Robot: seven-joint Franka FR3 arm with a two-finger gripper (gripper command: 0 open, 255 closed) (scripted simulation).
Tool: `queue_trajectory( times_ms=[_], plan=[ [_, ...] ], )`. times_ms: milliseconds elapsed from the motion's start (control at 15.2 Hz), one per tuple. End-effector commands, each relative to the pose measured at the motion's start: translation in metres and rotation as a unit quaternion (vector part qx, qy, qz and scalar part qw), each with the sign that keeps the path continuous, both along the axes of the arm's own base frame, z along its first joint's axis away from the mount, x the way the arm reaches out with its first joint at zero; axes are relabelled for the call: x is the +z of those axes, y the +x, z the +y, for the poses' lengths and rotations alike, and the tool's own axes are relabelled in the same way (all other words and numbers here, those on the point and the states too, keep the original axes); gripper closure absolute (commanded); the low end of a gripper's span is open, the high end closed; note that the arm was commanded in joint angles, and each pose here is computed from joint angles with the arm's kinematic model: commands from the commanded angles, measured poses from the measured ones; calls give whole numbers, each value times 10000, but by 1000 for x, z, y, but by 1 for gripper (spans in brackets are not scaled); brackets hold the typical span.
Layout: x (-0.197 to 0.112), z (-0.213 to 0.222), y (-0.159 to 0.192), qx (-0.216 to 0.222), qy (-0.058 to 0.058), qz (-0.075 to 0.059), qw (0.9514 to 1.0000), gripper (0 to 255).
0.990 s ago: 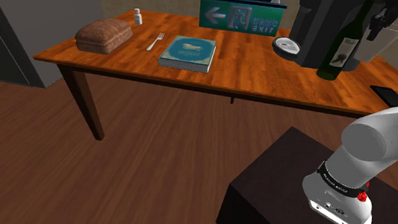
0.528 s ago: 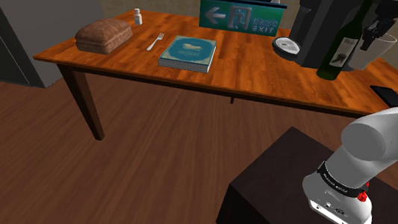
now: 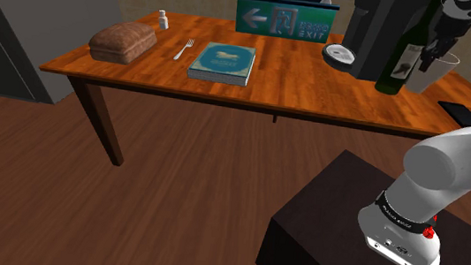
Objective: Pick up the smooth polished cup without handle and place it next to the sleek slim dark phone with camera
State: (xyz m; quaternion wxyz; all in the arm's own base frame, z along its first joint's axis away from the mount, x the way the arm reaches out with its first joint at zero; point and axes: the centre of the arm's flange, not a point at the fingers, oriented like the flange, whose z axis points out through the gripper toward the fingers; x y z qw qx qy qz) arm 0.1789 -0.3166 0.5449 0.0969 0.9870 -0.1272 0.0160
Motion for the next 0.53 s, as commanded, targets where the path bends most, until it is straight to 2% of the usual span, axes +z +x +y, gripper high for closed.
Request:
queue_trajectory(
  times_ms=[0, 264, 462],
  plan=[
    [-11, 1, 0, 1, -2, -2, 10000, 255],
    [-37, 1, 0, 1, -2, -2, 10000, 255],
    [-37, 1, 0, 1, -2, -2, 10000, 255]
  ],
)
